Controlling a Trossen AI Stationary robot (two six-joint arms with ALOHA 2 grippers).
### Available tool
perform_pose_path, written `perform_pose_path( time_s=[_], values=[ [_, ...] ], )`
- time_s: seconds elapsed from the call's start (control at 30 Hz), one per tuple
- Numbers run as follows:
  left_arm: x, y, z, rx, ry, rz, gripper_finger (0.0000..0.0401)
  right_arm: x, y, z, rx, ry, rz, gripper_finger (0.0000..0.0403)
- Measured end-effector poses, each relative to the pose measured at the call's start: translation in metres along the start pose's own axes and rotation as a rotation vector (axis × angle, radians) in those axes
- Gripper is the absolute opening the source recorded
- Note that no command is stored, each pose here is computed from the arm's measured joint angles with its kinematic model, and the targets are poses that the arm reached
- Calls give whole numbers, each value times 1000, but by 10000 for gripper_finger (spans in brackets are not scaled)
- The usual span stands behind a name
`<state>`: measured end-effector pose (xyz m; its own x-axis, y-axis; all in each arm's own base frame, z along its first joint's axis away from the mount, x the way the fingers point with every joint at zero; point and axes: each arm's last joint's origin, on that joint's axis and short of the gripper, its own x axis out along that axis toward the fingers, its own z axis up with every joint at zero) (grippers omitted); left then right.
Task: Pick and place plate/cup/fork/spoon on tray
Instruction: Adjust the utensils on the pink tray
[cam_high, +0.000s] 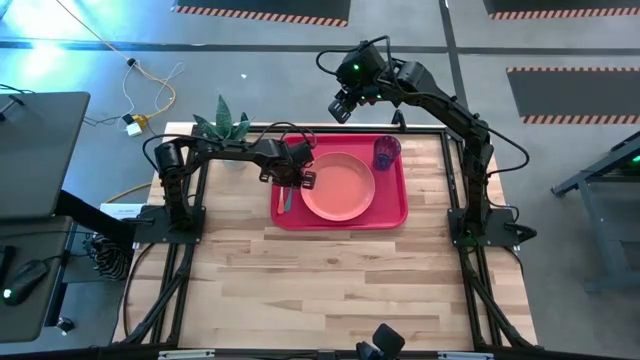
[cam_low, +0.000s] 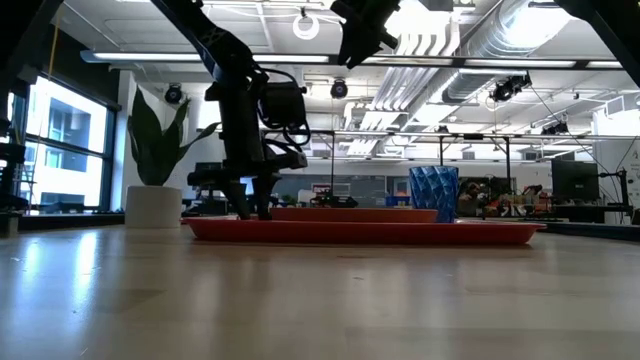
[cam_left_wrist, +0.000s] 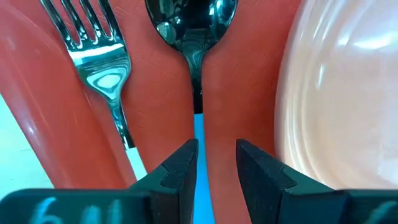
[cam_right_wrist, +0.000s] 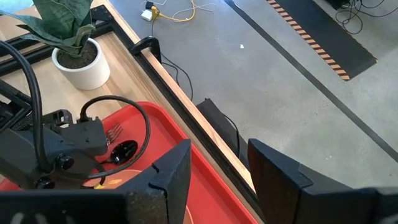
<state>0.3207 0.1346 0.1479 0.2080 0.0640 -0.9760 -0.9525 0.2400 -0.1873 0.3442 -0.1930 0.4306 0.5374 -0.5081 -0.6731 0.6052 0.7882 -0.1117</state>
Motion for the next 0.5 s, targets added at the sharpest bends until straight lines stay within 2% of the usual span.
perform_pose_path(
  time_s=[0.5],
  values=[
    [0,-2,-3,-48,46,-33,103,0,0,0,0,0,0,149]
  ],
)
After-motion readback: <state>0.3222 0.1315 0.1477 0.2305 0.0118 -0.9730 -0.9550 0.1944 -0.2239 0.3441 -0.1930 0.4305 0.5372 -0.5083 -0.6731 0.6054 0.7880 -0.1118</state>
